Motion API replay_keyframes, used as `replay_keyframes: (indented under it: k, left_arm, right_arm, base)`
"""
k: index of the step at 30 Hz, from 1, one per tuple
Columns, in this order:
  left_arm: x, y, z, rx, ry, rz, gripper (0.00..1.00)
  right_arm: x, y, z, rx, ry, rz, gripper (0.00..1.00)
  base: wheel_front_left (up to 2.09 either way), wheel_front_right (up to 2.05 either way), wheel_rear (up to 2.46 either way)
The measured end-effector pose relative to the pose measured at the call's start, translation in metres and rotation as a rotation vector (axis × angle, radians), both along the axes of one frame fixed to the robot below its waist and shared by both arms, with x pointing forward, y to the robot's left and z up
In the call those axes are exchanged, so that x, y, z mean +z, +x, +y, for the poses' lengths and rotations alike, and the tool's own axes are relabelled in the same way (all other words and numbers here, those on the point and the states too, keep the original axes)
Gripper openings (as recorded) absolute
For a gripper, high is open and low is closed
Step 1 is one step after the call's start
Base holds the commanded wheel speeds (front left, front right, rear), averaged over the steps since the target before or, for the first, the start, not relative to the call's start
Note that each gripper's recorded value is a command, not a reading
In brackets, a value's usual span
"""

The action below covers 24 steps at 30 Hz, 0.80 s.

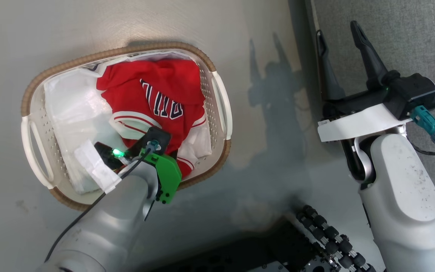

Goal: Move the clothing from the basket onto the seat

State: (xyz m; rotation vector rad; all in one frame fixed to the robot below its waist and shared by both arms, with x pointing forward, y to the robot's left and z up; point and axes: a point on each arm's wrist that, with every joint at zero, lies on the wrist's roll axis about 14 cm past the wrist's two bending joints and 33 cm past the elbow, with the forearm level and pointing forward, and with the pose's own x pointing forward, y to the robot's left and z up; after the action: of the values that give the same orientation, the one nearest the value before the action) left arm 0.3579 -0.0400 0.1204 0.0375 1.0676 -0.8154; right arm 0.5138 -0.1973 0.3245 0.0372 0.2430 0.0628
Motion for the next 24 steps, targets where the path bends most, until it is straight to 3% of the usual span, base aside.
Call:
replay_keyframes:
  k: [10, 19, 20, 21, 22, 24]
  left_arm:
    - [-0.021, 0.015, 0.012, 0.001, 0.09, -0.021, 1.0]
    - [-0.029, 0.011, 0.017, 0.021, 0.099, 0.019, 1.0]
    - [-0.029, 0.011, 0.018, 0.026, 0.098, 0.027, 0.88]
    - [-0.029, 0.01, 0.018, 0.026, 0.095, 0.029, 0.35]
    - [-0.029, 0.01, 0.018, 0.026, 0.092, 0.027, 0.0]
    - [-0.028, 0.011, 0.018, 0.027, 0.083, 0.023, 0.0]
  right_arm:
    - [-0.016, -0.001, -0.003, -0.012, 0.008, 0.027, 1.0]
    - [-0.024, 0.0, -0.001, -0.011, 0.02, 0.035, 1.0]
    - [-0.024, 0.0, 0.0, -0.01, 0.022, 0.036, 1.0]
    - [-0.024, 0.001, 0.001, -0.009, 0.024, 0.035, 1.0]
    - [-0.024, 0.002, 0.001, -0.007, 0.026, 0.033, 1.0]
    - [-0.021, 0.004, 0.003, -0.003, 0.031, 0.025, 1.0]
  base:
    - [0.0, 0.0, 0.0]
    - [0.0, 0.0, 0.0]
    - [0.0, 0.0, 0.0]
    - [0.0, 0.0, 0.0]
    - [0.0, 0.0, 0.0]
    - [0.0, 0.0, 0.0]
